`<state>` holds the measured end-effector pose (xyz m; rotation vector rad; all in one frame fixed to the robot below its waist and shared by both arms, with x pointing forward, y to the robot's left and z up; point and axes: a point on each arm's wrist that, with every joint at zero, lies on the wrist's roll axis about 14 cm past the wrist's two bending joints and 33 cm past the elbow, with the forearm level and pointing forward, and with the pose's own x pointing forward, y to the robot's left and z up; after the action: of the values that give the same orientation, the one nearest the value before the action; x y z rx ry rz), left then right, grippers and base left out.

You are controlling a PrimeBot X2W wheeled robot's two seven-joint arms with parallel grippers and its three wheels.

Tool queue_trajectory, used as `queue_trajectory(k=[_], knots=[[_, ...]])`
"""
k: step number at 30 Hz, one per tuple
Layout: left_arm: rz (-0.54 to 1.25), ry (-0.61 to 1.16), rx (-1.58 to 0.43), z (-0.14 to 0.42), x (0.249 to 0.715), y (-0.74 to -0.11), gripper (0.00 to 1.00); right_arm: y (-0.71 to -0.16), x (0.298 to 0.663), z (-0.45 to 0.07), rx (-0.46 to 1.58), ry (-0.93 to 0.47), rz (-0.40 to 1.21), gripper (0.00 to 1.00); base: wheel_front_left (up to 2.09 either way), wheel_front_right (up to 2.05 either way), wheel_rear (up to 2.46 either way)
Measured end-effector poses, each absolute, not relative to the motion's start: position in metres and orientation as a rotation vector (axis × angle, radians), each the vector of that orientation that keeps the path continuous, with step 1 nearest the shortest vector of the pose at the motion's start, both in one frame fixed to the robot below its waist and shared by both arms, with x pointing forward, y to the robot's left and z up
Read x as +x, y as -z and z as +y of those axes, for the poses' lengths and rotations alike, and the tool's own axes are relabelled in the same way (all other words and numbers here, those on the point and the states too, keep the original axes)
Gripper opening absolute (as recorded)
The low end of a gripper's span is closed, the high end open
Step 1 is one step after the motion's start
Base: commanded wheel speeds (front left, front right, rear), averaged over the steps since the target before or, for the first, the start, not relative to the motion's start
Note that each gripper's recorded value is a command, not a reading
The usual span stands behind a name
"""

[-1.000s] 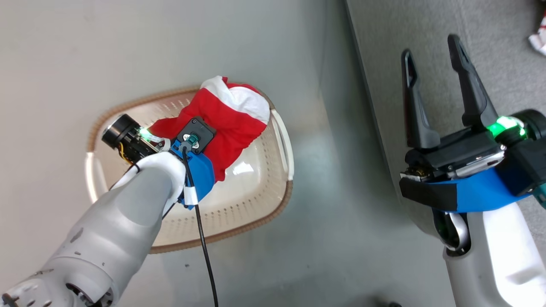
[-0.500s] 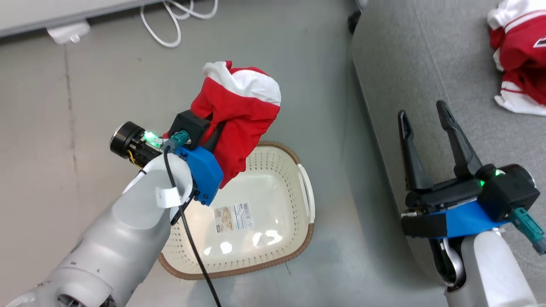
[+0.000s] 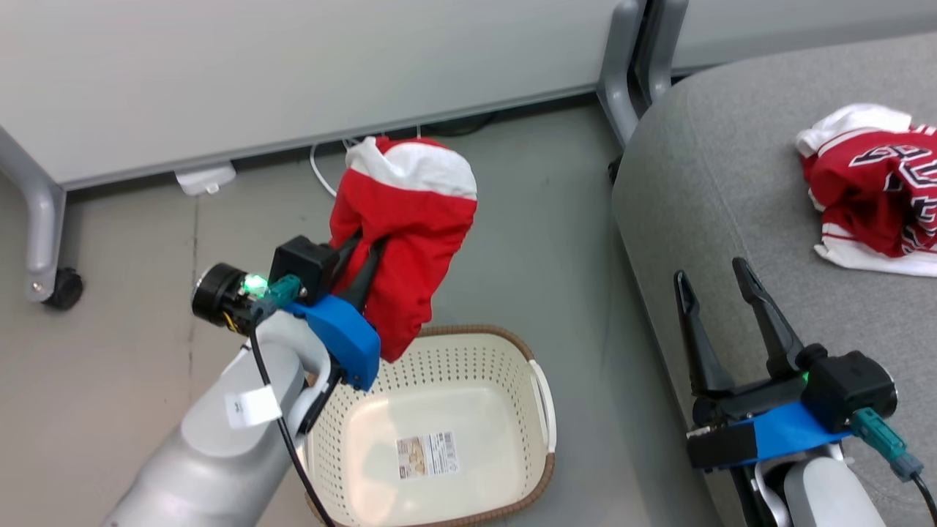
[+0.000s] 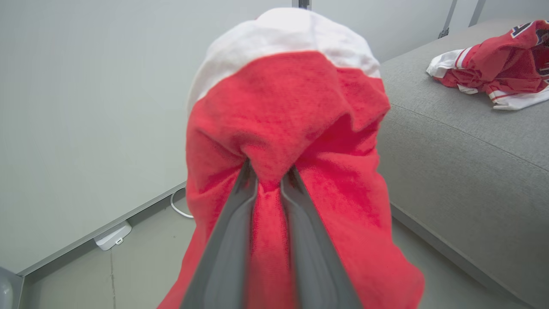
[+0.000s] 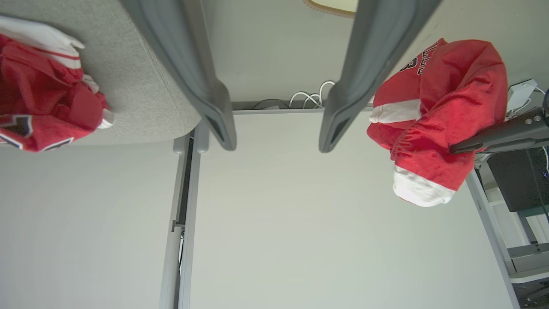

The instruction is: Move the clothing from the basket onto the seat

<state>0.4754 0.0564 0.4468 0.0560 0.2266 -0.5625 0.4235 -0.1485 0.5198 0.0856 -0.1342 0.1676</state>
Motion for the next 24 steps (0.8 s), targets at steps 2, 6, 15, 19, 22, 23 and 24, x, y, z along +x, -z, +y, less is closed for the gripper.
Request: queue_trajectory(k=[2, 6, 15, 19, 22, 23, 24], knots=[[0.204, 0.558, 0.047, 0.056, 0.467, -0.455, 0.0, -0.523, 0.416, -0.148, 0.088, -0.169, -0.139, 1.0, 0.0, 0.0, 0.0], [0.167, 0.56, 0.031, 0.053, 0.45, -0.467, 0.0, -0.529, 0.403, -0.147, 0.096, -0.17, -0.152, 1.0, 0.0, 0.0, 0.0], [0.081, 0.564, 0.008, 0.048, 0.422, -0.494, 0.0, -0.534, 0.379, -0.143, 0.109, -0.18, -0.161, 1.0, 0.0, 0.0, 0.0], [0.058, 0.559, 0.01, 0.05, 0.418, -0.5, 0.0, -0.531, 0.376, -0.136, 0.119, -0.197, -0.151, 1.0, 0.0, 0.0, 0.0], [0.04, 0.559, 0.01, 0.05, 0.418, -0.506, 0.0, -0.528, 0.374, -0.128, 0.124, -0.221, -0.14, 1.0, 0.0, 0.0, 0.0], [0.038, 0.559, 0.009, 0.05, 0.418, -0.507, 0.0, -0.527, 0.374, -0.124, 0.126, -0.233, -0.138, 1.0, 0.0, 0.0, 0.0], [0.035, 0.559, 0.01, 0.05, 0.418, -0.507, 0.0, -0.526, 0.374, -0.119, 0.129, -0.246, -0.135, 1.0, 0.0, 0.0, 0.0]])
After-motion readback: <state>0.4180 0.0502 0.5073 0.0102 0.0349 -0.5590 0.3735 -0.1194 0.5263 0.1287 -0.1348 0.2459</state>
